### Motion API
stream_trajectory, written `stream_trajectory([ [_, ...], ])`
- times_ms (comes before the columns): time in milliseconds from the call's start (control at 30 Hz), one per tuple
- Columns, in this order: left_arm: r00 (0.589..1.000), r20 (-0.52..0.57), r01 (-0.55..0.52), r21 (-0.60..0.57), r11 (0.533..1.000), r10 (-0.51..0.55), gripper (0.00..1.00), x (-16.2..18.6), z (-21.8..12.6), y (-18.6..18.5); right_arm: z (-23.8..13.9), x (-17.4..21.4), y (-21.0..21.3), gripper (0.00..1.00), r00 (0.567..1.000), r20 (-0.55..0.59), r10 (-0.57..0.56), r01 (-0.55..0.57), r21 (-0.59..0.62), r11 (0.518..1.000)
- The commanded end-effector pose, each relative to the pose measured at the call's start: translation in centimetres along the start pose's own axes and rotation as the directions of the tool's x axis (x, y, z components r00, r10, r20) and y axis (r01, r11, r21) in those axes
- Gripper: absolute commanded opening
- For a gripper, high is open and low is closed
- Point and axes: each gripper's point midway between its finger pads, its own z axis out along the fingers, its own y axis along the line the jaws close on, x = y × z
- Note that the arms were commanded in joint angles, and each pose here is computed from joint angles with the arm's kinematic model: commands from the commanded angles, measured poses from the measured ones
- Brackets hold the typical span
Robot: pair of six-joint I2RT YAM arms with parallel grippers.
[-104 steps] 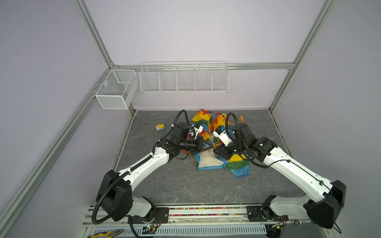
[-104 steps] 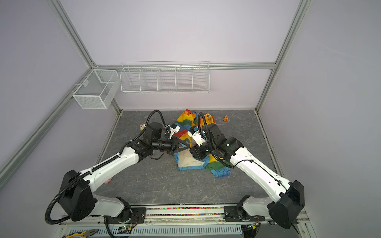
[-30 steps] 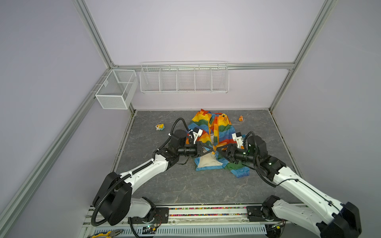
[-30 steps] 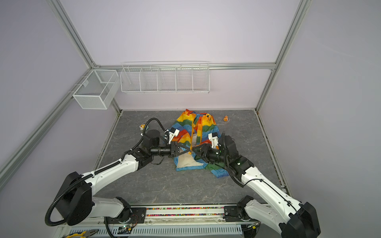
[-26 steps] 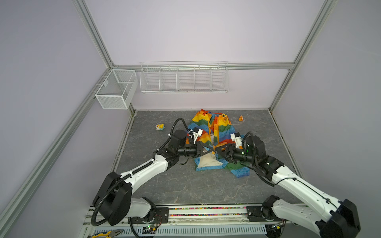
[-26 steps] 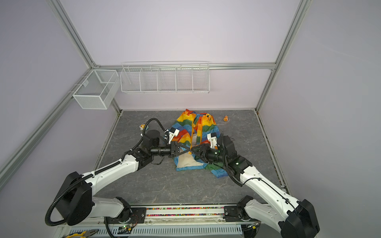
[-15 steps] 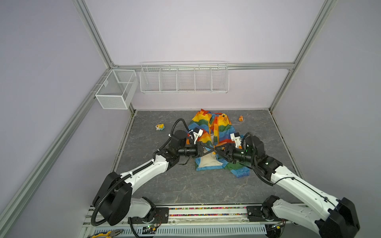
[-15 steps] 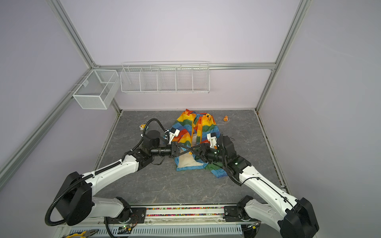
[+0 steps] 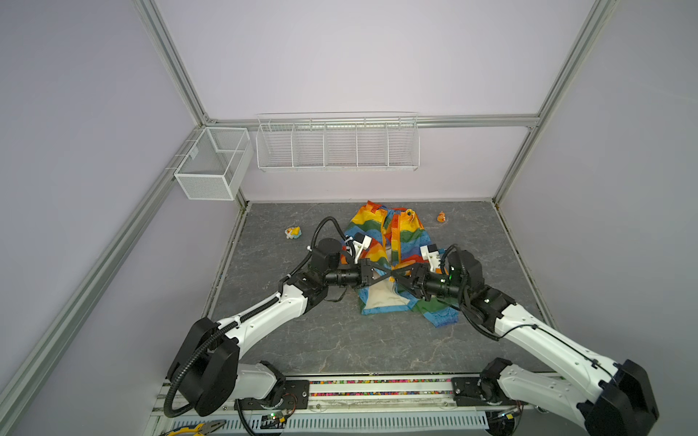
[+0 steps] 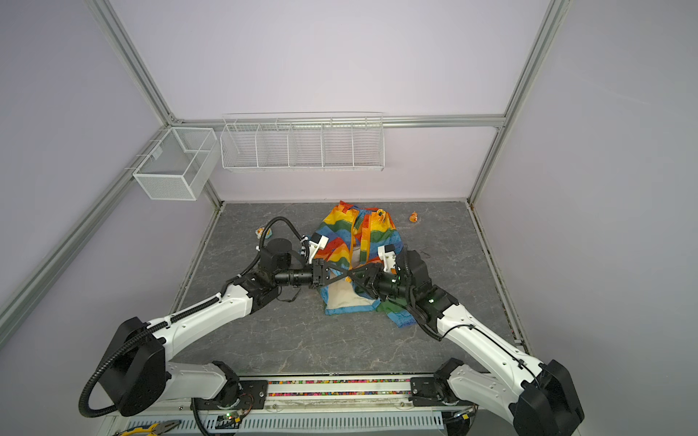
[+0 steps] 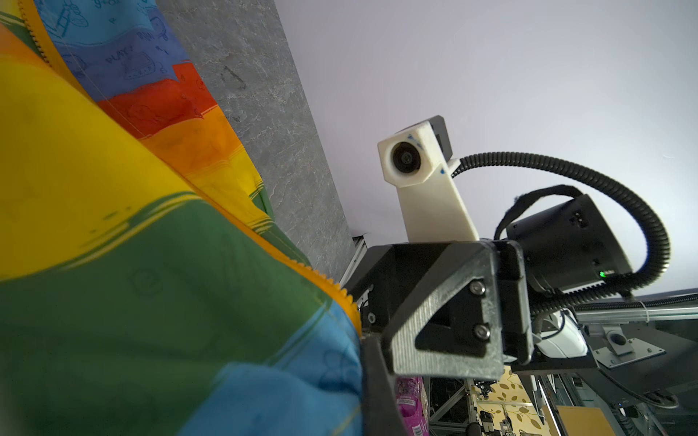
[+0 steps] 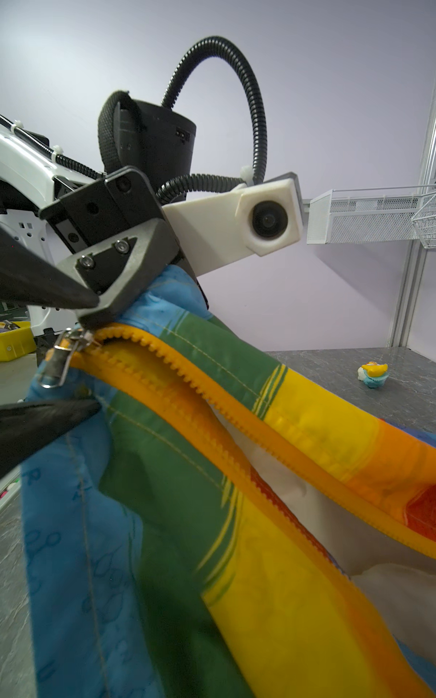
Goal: Zip up the jacket
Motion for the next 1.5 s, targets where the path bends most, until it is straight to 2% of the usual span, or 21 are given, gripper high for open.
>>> stream_trajectory([
  [0,1.000,0.011,-0.025,0.026,0.999,0.025,0.00,0.1,-0.2,-0.9,0.1,0.4,0.5,0.41,1.000,-0.013,0.020,-0.020,-0.032,0.999],
  [433,1.000,0.007,-0.016,0.019,1.000,0.016,0.00,0.2,-0.1,-0.5,-0.5,0.6,0.4,0.37,1.000,-0.009,0.015,-0.015,-0.017,1.000],
  [1000,1.000,0.004,-0.009,0.014,1.000,0.009,0.00,0.3,0.0,-0.3,-0.7,0.7,0.4,0.24,1.000,-0.009,0.013,-0.013,-0.012,1.000],
  [1467,1.000,0.003,-0.004,0.009,1.000,0.004,0.00,0.4,0.0,-0.1,-1.0,0.7,0.8,0.18,1.000,-0.005,0.012,-0.012,-0.019,1.000],
])
